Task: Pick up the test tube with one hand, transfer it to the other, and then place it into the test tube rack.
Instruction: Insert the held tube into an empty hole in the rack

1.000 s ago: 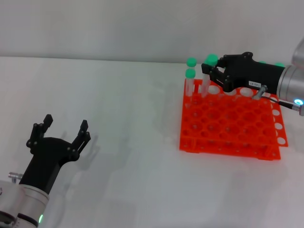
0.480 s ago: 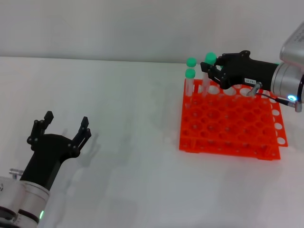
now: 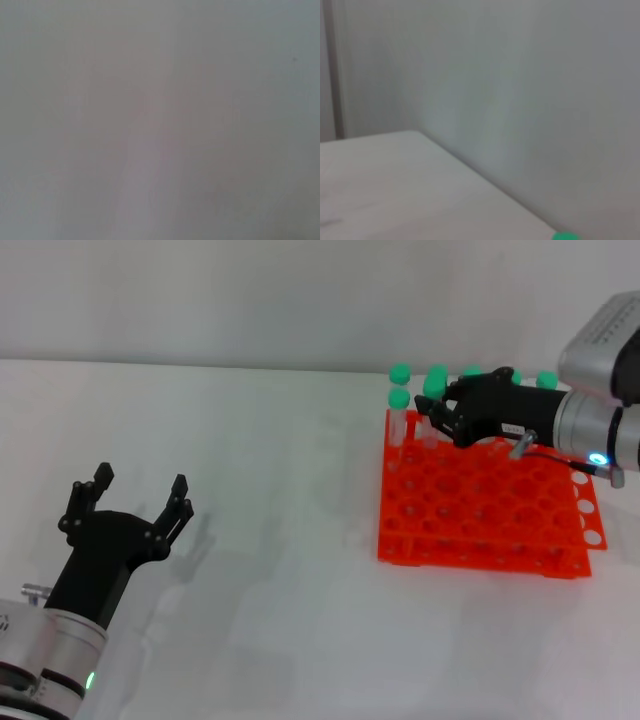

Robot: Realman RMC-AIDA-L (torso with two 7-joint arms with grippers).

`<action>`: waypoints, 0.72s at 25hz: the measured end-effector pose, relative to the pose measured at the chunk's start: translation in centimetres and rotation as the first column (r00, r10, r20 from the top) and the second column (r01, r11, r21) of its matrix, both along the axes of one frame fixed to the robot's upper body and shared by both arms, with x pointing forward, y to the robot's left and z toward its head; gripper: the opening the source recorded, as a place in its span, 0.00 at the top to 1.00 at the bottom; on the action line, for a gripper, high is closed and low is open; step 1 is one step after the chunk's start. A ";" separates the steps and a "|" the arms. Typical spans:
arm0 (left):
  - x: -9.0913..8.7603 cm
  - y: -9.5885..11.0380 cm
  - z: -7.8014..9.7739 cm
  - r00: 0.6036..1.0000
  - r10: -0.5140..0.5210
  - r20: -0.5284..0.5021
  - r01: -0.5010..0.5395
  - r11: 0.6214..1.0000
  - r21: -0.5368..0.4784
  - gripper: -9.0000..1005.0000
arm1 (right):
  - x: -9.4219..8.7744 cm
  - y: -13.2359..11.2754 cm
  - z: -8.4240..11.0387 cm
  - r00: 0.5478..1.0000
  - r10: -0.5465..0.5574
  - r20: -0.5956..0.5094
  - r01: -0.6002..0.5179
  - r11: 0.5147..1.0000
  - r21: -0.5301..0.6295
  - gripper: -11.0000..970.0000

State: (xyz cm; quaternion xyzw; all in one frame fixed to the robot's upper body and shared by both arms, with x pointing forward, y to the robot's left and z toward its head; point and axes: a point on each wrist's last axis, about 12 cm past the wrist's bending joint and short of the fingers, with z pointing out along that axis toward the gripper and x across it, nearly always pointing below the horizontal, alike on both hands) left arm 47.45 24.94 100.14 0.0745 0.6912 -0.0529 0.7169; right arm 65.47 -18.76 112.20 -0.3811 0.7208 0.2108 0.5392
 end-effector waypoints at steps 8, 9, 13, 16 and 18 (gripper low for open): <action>0.1 0.1 0.1 1.000 0.005 0.004 -0.005 1.000 0.000 0.11 | 0.4 0.6 -0.2 0.999 -0.032 -0.043 0.032 0.999 -0.017 0.74; 0.1 0.1 0.1 1.000 0.006 0.004 -0.006 1.000 0.000 0.11 | 0.4 0.6 -0.2 0.998 -0.034 -0.043 0.033 0.999 -0.018 0.74; 0.0 0.2 0.1 1.000 0.008 0.004 -0.008 1.000 0.000 0.11 | 0.2 0.4 -0.5 0.997 -0.046 -0.054 0.046 0.999 -0.011 0.69; 0.0 0.2 0.0 1.000 0.009 0.004 -0.009 1.000 0.000 0.11 | 0.0 -0.2 -0.8 0.996 -0.064 -0.065 0.064 0.998 -0.002 0.60; 0.0 0.2 0.0 1.000 0.009 0.003 -0.009 1.000 0.001 0.11 | -0.1 -0.4 -1.0 0.994 -0.074 -0.074 0.075 0.997 0.006 0.54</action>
